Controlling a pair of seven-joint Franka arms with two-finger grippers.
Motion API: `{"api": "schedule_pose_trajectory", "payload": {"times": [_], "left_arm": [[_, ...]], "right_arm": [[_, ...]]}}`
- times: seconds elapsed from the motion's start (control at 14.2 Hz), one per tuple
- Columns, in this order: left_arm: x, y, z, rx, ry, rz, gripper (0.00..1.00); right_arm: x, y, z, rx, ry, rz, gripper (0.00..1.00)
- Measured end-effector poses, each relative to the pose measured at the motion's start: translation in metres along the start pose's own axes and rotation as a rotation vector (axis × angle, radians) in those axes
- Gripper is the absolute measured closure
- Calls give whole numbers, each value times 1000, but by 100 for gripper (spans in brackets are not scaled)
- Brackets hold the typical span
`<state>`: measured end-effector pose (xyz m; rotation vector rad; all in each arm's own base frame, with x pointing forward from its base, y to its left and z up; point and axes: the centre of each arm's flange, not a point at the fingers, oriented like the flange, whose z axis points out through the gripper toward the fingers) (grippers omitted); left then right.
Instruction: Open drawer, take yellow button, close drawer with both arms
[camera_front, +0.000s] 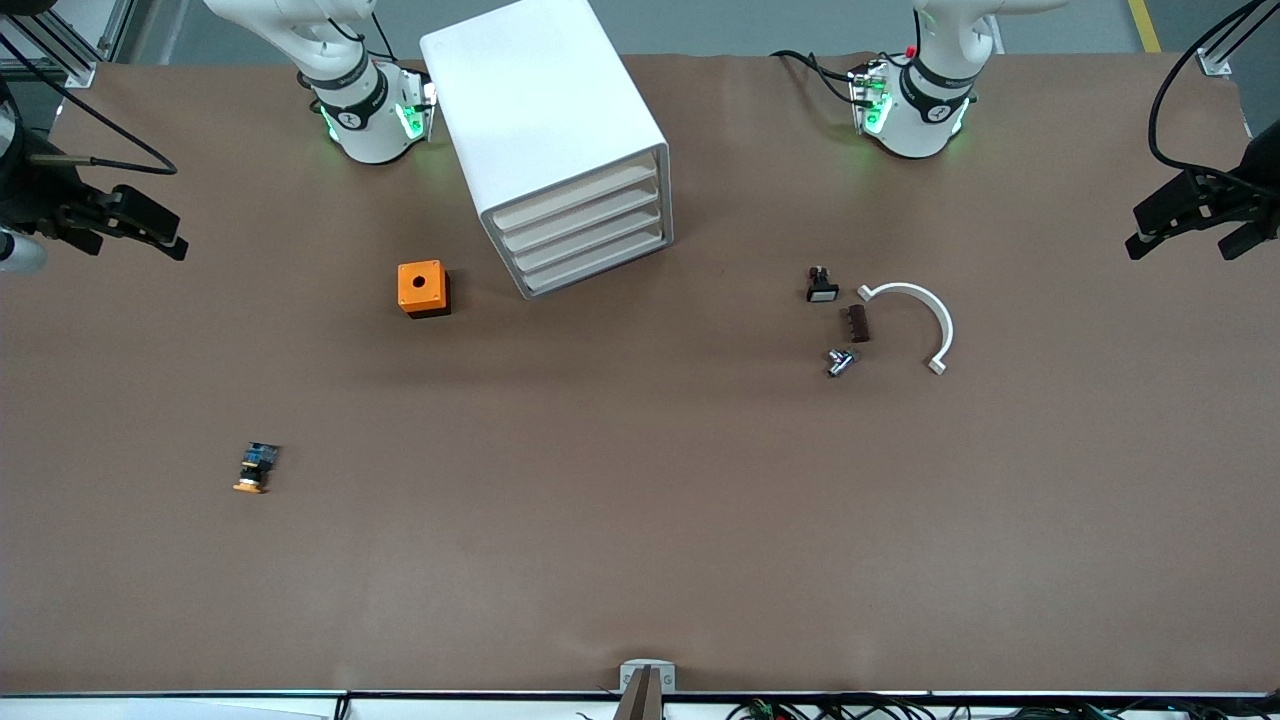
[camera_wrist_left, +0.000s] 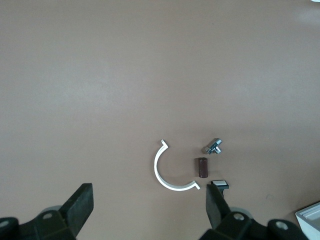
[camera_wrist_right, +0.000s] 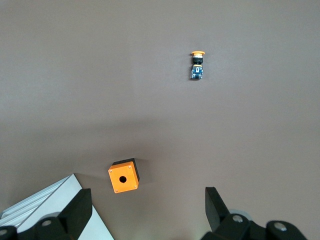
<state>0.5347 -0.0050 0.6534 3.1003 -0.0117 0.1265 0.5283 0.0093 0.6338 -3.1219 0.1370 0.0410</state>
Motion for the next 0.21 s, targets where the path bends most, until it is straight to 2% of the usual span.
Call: {"api": "schedule_pose_trajectory", "payload": {"times": [0.21], "left_arm": [[0,0,-2,0,1,0,0]], "right_arm": [[-4,0,2,1,16,-8,0]]}}
